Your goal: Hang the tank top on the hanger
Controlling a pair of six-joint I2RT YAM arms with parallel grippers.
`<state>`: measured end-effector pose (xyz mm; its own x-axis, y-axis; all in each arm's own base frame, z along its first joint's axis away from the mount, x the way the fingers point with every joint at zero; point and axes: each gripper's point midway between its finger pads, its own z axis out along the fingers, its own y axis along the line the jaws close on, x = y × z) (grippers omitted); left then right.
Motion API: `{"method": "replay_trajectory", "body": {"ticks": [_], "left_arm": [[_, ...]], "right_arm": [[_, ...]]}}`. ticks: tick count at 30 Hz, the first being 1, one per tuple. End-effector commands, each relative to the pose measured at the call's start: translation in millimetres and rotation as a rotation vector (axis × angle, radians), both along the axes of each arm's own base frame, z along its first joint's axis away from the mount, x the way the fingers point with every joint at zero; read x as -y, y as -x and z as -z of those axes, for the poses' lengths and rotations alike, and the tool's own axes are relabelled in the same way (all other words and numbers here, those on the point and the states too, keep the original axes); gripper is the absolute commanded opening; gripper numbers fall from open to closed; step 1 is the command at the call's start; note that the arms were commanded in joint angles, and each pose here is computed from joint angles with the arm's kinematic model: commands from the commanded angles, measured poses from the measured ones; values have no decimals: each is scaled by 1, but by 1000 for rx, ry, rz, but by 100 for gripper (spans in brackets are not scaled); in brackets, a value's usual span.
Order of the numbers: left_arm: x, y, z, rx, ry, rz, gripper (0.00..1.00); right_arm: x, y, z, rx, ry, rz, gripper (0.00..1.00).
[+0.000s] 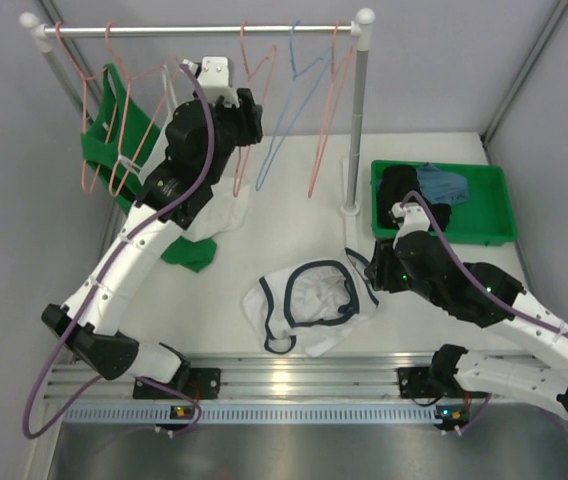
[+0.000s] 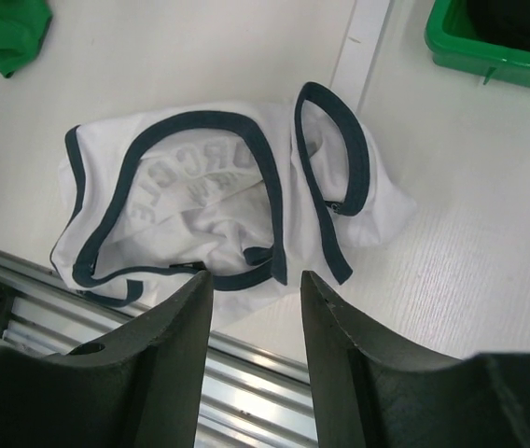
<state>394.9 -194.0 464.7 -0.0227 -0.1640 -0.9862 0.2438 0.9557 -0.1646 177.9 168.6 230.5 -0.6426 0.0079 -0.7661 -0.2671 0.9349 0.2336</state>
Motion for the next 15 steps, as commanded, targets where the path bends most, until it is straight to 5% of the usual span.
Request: {"method": "replay_trajectory", "body": {"ticks": [1, 15], "left_arm": [[-5, -2, -42, 118, -9, -12, 53], [6, -17, 11, -2, -153, 16, 45]], "right_arm": [[8, -3, -24, 54, -39, 26, 43], [13, 2, -21, 53, -50, 24, 42]]}}
